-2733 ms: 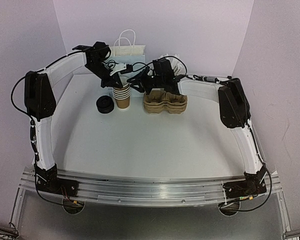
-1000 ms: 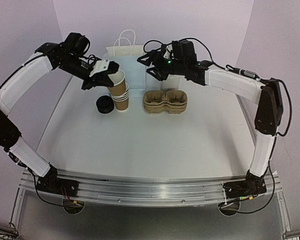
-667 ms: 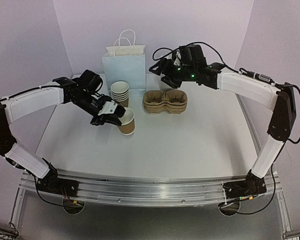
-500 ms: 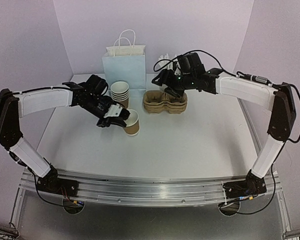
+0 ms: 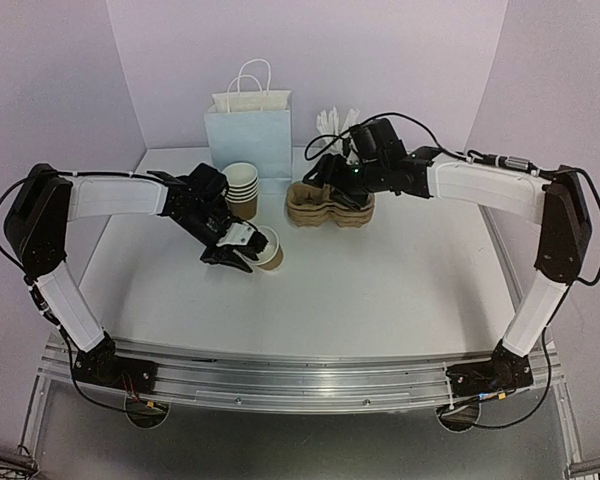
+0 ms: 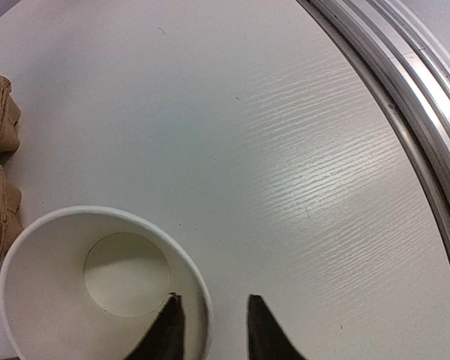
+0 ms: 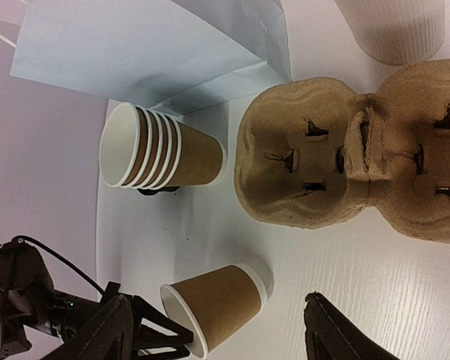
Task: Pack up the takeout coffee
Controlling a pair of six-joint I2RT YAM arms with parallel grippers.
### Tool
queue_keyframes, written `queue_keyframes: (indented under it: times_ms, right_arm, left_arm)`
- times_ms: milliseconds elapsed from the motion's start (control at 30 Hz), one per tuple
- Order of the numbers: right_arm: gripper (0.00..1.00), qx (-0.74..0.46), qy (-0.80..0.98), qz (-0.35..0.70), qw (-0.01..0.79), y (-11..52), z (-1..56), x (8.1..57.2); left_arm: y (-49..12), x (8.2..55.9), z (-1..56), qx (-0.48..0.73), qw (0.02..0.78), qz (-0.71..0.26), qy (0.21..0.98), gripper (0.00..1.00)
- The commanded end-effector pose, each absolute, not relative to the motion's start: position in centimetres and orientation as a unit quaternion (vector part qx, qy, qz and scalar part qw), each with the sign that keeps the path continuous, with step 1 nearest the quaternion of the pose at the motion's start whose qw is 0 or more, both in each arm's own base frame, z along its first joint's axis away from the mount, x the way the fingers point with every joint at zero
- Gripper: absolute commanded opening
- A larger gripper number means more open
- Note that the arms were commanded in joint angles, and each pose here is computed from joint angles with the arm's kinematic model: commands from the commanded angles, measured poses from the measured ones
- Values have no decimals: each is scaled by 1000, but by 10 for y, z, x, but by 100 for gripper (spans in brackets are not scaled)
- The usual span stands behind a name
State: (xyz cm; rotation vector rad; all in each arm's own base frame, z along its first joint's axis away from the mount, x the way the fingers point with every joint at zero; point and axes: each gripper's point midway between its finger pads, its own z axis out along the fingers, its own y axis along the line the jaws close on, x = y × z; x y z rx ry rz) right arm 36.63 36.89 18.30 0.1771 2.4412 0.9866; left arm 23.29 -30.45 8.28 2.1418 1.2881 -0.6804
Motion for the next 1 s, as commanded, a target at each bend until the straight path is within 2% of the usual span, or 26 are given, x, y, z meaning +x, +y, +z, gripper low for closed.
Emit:
queue_keyframes:
  times_ms: [0, 167, 300, 433, 567, 667, 800, 967]
  right_arm:
    - [74, 65, 888, 370, 265, 365, 202, 362]
    - [74, 60, 885, 376, 269, 370, 209, 363]
    - [74, 53, 882, 383, 270, 375, 215, 365]
    - [74, 52, 880, 387, 269, 377, 218, 365]
    - [74, 54, 881, 384, 271, 374, 216, 364]
    - [73, 54, 883, 380, 269, 375, 211, 365]
    - [73, 49, 886, 381, 261, 381, 205, 368]
    - [73, 47, 889, 376, 256, 383, 196, 370]
  left_arm:
    - [-308, 234, 113, 794, 266, -266, 477, 57]
    - [-316, 244, 159, 769, 295, -266, 501, 74]
    - [-311, 245, 188, 760, 317, -251, 510, 79]
    - [-286, 259, 221, 699, 338, -263, 573, 76]
    - [-226, 308, 249, 575, 360, -278, 680, 67]
    - [-182, 341, 248, 487, 365, -268, 747, 62]
    - [-142, 402, 226, 360, 388, -197, 826, 53]
    - [-125, 462, 187, 303, 363, -143, 869, 63]
